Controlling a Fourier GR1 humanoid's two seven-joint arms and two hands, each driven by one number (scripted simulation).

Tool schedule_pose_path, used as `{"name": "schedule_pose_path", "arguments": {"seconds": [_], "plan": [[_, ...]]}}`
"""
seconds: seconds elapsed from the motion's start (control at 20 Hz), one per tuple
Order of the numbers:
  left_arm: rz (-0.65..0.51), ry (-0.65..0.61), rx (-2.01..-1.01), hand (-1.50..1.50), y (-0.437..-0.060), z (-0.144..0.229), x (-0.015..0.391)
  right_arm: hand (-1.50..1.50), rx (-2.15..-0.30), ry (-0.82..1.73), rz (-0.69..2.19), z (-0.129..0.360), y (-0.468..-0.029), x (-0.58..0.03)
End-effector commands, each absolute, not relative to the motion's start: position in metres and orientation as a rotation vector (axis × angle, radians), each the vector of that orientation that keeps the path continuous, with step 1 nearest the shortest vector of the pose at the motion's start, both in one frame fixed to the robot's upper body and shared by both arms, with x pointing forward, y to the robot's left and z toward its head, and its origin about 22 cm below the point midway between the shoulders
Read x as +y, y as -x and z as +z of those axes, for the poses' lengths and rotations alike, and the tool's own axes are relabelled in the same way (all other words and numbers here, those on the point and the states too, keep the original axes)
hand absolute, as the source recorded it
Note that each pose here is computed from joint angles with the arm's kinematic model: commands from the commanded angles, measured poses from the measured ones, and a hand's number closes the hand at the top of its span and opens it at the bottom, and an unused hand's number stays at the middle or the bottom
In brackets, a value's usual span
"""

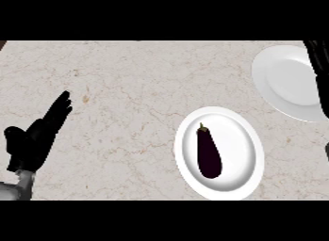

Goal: Pick the eggplant from the plate and place it in the plate

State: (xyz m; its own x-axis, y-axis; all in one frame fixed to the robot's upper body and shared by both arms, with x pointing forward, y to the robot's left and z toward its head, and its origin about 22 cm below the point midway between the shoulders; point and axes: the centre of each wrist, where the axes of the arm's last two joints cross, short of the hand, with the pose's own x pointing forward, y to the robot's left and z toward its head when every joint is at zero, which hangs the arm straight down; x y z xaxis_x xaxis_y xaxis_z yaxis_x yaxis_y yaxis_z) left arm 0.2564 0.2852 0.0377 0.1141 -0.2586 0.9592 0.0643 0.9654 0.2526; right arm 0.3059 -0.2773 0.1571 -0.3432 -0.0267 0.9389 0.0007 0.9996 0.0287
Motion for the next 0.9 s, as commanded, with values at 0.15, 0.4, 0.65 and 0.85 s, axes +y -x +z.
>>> {"name": "schedule_pose_path", "arguments": {"seconds": [0.15,0.4,0.65,0.85], "plan": [[-0.175,-0.184,-1.461,0.00,-0.269,0.039,0.279,1.50,-1.679,-0.343,0.312,0.115,-0.320,-0.251],[-0.108,-0.140,-1.427,0.00,-0.270,0.027,0.276,-1.50,-1.728,0.066,0.590,0.068,-0.315,-0.273],[-0.101,-0.183,-1.414,0.00,-0.278,0.012,0.277,-1.50,-1.691,-0.280,0.558,0.013,-0.308,-0.296],[-0.094,-0.173,-1.419,0.00,-0.276,0.019,0.272,-1.50,-1.644,-0.204,0.862,0.014,-0.320,-0.295]]}}
